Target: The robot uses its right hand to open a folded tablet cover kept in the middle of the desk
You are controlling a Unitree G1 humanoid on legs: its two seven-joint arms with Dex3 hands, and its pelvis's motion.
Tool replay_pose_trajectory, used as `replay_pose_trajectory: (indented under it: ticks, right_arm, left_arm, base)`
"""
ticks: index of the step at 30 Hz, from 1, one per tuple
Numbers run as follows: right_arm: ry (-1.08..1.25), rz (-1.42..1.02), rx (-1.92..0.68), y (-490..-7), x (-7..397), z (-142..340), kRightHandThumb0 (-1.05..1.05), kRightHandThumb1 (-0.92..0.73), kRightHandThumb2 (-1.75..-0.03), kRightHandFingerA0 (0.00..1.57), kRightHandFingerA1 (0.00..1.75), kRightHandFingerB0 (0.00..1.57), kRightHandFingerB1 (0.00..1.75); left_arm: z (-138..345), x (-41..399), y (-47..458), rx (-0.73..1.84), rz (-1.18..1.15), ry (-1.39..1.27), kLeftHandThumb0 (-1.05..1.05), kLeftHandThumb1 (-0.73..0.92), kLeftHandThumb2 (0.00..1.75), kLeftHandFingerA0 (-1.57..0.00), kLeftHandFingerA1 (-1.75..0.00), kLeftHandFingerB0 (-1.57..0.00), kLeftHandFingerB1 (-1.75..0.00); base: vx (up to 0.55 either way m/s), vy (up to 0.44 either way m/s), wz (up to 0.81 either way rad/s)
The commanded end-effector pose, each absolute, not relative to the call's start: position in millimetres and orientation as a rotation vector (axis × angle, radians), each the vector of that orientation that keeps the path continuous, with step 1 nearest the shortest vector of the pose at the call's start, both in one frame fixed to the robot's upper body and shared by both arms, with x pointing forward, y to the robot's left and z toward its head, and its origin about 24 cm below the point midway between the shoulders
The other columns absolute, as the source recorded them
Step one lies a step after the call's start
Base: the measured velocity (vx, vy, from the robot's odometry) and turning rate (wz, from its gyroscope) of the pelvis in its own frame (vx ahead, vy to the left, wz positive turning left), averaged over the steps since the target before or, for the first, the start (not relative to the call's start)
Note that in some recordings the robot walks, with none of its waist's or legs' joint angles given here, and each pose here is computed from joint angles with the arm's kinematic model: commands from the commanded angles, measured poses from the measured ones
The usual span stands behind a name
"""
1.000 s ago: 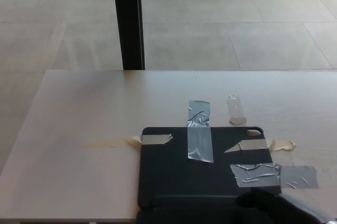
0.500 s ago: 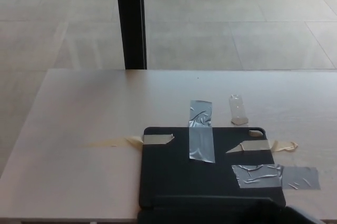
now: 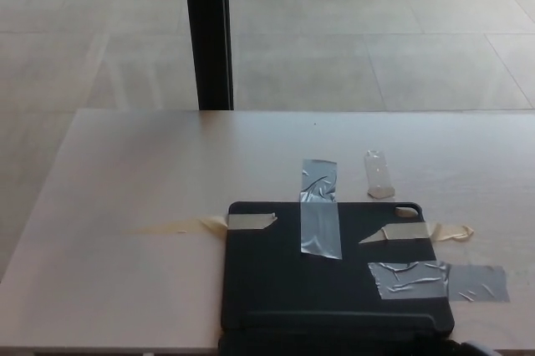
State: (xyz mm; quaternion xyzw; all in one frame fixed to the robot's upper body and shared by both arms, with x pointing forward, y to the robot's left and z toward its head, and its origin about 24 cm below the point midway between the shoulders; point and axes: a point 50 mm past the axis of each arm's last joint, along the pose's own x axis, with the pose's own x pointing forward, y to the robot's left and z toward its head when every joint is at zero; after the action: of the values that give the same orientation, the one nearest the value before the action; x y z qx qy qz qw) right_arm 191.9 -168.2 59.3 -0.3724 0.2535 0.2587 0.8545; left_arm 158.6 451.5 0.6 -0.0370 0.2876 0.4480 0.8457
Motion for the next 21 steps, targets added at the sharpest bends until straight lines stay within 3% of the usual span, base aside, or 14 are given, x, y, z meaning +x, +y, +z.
replay_pose_trajectory:
  ticks: [1,2,5,6,7,8,9,10,12,13,17,21]
  right_arm:
    - [0.678,0.497,-0.647,-181,186,49,-0.86,-0.78,-0.64,0.55,0.95,0.17,0.43]
    - [0.681,0.488,-0.628,-182,186,51,-0.85,-0.79,-0.63,0.57,0.85,0.20,0.44]
    - [0.684,0.491,-0.630,-183,185,52,-0.85,-0.79,-0.63,0.57,0.85,0.20,0.44]
    - [0.684,0.501,-0.648,-184,184,52,-0.87,-0.80,-0.64,0.63,0.79,0.30,0.44]
    - [0.683,0.516,-0.674,-185,182,51,-0.87,-0.80,-0.64,0.63,0.79,0.30,0.44]
    - [0.692,0.514,-0.677,-187,180,52,-0.92,-0.65,-0.82,0.68,0.78,0.29,0.48]
    - [0.708,0.524,-0.647,-190,178,51,-0.91,-0.73,-0.70,0.80,0.83,0.28,0.45]
    - [0.767,0.515,-0.580,-197,177,51,-0.87,-0.80,-0.64,0.78,0.68,0.19,0.43]
    - [0.796,0.502,-0.512,-204,173,51,-0.86,-0.80,-0.64,0.69,0.61,0.15,0.44]
    - [0.839,0.506,-0.503,-216,173,52,-0.85,-0.83,-0.65,0.53,0.54,0.22,0.45]
    - [0.902,0.478,-0.398,-234,167,47,-0.88,-0.82,-0.65,0.58,0.53,0.22,0.44]
    - [0.951,0.488,-0.354,-244,160,38,-0.90,-0.82,-0.65,0.67,0.52,0.25,0.44]
  left_arm:
    - [9,159,457,-0.047,0.958,0.592,-0.25,0.33,0.54,-1.20,-1.44,-0.77,-0.70]
    - [9,159,457,-0.053,0.955,0.587,-0.23,0.33,0.55,-1.18,-1.53,-0.75,-0.71]
    - [8,158,457,-0.064,0.954,0.583,-0.23,0.33,0.55,-1.18,-1.53,-0.75,-0.71]
    - [8,158,457,-0.066,0.955,0.583,-0.23,0.33,0.55,-1.18,-1.45,-0.75,-0.71]
    - [8,157,458,-0.071,0.957,0.583,-0.23,0.33,0.55,-1.18,-1.45,-0.75,-0.71]
    - [8,157,457,-0.083,0.962,0.585,-0.22,0.33,0.55,-1.18,-1.39,-0.74,-0.70]
    - [5,155,457,-0.090,0.961,0.587,-0.23,0.33,0.54,-1.13,-1.53,-0.73,-0.70]
    - [5,154,457,-0.082,0.961,0.595,-0.23,0.33,0.55,-1.20,-1.49,-0.73,-0.70]
    - [4,151,458,-0.074,0.962,0.601,-0.23,0.33,0.55,-1.21,-1.46,-0.73,-0.70]
    - [3,147,458,-0.067,0.965,0.611,-0.23,0.33,0.55,-1.17,-1.47,-0.73,-0.71]
    - [-1,141,458,-0.048,0.961,0.631,-0.22,0.33,0.55,-1.18,-1.52,-0.74,-0.71]
    - [-8,131,457,-0.019,0.957,0.669,-0.25,0.33,0.54,-1.24,-1.45,-0.74,-0.70]
  base:
    - [0.00,0.000,0.00]
    - [0.00,0.000,0.00]
    - [0.00,0.000,0.00]
    - [0.00,0.000,0.00]
    - [0.00,0.000,0.00]
    - [0.00,0.000,0.00]
    - [0.00,0.000,0.00]
    - [0.00,0.000,0.00]
    - [0.00,0.000,0.00]
    - [0.00,0.000,0.00]
    - [0.00,0.000,0.00]
    - [0.00,0.000,0.00]
